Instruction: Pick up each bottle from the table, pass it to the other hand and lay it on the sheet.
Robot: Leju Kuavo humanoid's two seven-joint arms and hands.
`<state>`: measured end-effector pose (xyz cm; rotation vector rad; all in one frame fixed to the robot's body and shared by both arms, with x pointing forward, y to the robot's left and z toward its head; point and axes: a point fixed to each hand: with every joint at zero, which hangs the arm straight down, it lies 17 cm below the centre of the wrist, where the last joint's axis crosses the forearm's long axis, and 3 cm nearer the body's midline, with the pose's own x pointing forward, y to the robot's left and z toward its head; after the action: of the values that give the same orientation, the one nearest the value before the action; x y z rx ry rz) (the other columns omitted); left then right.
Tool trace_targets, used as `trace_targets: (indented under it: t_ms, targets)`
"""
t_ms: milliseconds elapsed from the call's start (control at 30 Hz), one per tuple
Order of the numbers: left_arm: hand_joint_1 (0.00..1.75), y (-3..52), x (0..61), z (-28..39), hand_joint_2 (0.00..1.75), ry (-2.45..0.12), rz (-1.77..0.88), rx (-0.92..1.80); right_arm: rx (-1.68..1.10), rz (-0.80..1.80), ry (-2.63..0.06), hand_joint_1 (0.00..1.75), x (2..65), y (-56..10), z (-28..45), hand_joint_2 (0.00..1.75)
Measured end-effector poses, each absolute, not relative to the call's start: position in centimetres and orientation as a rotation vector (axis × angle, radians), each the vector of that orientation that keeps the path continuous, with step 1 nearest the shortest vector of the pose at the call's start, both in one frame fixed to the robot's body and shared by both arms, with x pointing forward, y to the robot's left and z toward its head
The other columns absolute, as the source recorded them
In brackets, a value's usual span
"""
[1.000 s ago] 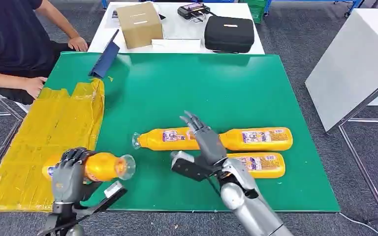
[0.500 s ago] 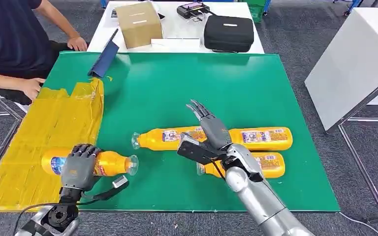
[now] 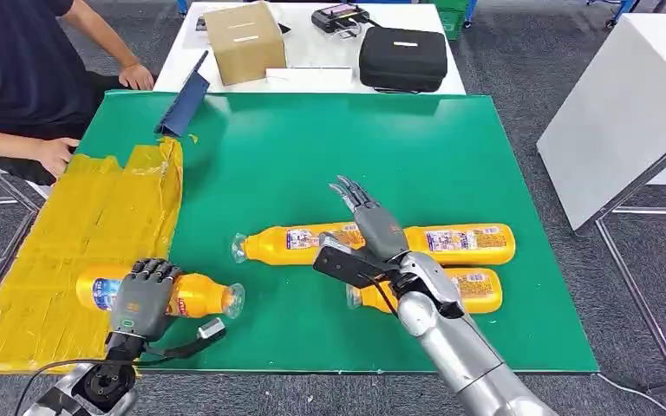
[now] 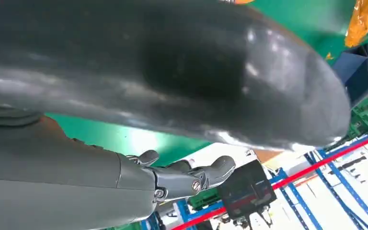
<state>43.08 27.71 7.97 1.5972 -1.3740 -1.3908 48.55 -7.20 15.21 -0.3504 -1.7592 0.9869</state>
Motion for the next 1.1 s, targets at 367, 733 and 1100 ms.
trace_targets:
  t_ms: [367,733,1100]
  targets:
    - [0.00,32.2,46.9,1.4,0.00,-1.164,-1.786,1.316,-0.331,1.074,-1.677,0.00,50.5,-5.8,13.9,1.75]
    - [0.00,42.9,46.7,-1.5,0.00,-0.937,-1.803,0.995,-0.300,1.243,-1.467,0.00,51.2,-3.4,8.3,1.75]
    - [0.00,43.5,46.7,-0.5,0.00,-1.101,-1.579,0.779,-0.286,1.355,-1.340,0.00,50.3,-2.9,4.7,1.75]
